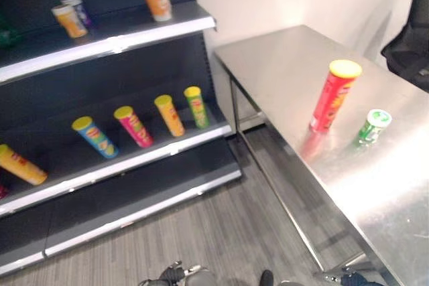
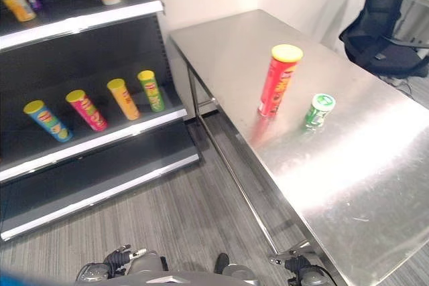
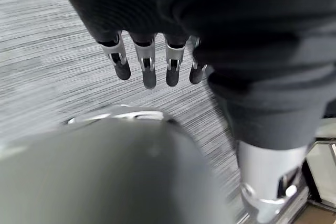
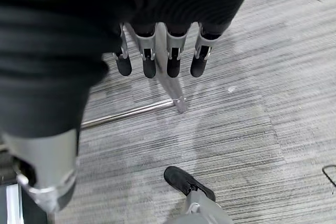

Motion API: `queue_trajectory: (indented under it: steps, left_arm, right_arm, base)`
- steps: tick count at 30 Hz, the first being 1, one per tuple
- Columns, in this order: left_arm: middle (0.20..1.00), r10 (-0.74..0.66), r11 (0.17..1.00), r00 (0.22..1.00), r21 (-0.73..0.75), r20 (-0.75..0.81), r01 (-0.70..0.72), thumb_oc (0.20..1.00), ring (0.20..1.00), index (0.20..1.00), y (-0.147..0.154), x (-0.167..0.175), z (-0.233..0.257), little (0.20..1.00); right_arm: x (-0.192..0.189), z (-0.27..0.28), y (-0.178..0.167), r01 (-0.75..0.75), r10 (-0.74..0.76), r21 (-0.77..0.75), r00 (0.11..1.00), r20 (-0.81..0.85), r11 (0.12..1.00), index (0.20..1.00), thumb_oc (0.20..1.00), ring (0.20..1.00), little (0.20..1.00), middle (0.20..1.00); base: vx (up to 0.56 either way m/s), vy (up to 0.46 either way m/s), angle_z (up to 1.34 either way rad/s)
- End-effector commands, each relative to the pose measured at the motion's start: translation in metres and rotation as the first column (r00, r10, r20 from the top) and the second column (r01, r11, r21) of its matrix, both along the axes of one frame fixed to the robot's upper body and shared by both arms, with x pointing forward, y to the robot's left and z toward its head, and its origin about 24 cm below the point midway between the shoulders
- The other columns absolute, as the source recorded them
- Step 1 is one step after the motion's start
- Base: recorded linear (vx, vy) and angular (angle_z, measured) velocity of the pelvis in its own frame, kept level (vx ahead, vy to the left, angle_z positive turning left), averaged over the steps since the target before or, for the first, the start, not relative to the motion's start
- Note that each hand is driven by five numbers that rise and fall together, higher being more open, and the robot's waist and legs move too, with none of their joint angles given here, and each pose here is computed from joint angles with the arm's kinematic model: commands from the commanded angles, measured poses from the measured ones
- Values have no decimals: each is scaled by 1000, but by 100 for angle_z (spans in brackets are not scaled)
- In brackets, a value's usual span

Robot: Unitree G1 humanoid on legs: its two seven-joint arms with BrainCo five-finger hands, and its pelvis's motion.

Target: Put the goods on the table back onto the shelves and tidy them up.

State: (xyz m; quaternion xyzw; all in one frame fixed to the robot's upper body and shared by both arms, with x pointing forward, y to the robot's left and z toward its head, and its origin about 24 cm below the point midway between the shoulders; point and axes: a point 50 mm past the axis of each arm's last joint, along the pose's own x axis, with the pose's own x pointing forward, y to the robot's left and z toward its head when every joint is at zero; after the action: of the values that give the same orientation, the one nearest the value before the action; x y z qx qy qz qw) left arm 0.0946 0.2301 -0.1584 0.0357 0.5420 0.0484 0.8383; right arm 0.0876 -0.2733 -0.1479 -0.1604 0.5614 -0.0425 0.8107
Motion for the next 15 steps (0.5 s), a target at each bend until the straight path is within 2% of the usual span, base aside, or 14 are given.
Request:
queue_trajectory:
  steps: [1,6,8,10,15]
  left_arm:
    - [1000,-23,999,997,36,70,21,1000,1000,1000,7,23,8,1000]
    - [1000,-27,999,997,38,72,24,1000,1000,1000,6,22,7,1000]
    - [1000,-35,999,998,37,61,32,1000,1000,1000,4,19,6,1000]
    - [1000,-43,998,998,53,43,41,1000,1000,1000,8,15,5,1000]
    - [1000,-69,993,994,97,87,60,1000,1000,1000,19,30,13,1000]
  right_arm:
    - [4,6,-11,18,-17,-33,999,40,999,1000,1000,1000,1000,1000]
    - [1,5,-12,21,-20,-38,999,26,999,1000,1000,1000,1000,1000]
    - [0,5,-13,35,-34,-36,999,24,999,1000,1000,1000,1000,1000]
    - [-2,3,-11,65,-65,-21,998,22,998,1000,1000,1000,1000,1000]
    - [-7,3,-17,156,-155,-25,988,24,988,1000,1000,1000,1000,1000]
  base:
    - [213,113,-75]
    - [175,187,-57]
    - [163,292,-128]
    - [203,469,-140]
    - [63,442,-99]
